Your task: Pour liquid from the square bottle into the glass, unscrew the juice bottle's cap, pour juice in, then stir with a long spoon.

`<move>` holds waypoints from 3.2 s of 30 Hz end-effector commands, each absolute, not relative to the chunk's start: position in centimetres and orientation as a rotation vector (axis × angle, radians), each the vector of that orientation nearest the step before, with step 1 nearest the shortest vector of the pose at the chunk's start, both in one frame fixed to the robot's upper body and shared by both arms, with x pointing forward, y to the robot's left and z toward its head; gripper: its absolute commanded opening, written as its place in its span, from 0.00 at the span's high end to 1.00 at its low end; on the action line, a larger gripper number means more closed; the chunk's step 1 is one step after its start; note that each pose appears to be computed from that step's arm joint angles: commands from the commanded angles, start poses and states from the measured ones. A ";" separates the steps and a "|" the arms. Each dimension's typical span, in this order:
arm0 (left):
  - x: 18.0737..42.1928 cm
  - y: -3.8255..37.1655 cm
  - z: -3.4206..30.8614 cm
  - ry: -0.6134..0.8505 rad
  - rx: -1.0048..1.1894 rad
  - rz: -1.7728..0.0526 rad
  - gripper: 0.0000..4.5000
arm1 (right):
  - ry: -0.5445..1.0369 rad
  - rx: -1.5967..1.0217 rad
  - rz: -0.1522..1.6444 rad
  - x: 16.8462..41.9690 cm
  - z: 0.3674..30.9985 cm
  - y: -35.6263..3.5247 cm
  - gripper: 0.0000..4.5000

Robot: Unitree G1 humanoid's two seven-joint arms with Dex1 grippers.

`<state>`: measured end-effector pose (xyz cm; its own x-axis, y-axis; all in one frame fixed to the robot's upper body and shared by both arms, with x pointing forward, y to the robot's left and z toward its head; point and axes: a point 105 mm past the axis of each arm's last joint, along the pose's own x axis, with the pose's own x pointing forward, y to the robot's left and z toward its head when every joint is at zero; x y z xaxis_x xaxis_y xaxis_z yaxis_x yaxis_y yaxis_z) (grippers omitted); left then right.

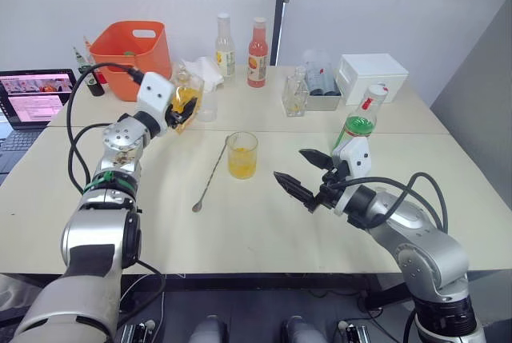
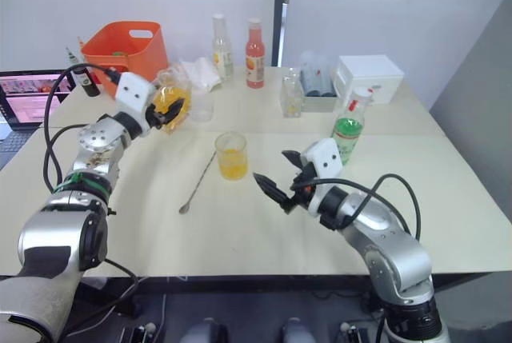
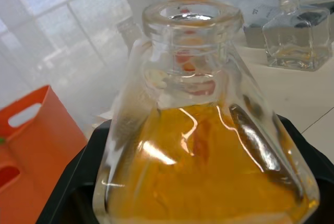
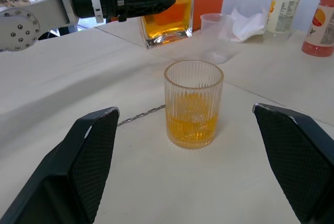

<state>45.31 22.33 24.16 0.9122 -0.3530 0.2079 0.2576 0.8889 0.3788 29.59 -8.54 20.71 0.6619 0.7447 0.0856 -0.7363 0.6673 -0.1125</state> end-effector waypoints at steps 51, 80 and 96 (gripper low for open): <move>38.5 30.9 22.9 -0.204 -0.011 -0.103 0.01 | -0.072 -0.119 0.856 29.5 21.6 -11.5 0.02; 22.0 41.0 15.9 0.008 0.144 -0.125 0.01 | 0.144 -0.300 0.212 27.3 17.2 -33.1 0.02; 23.9 34.6 14.9 0.012 0.082 -0.342 0.01 | 0.050 -0.181 0.217 29.2 17.7 -29.2 0.02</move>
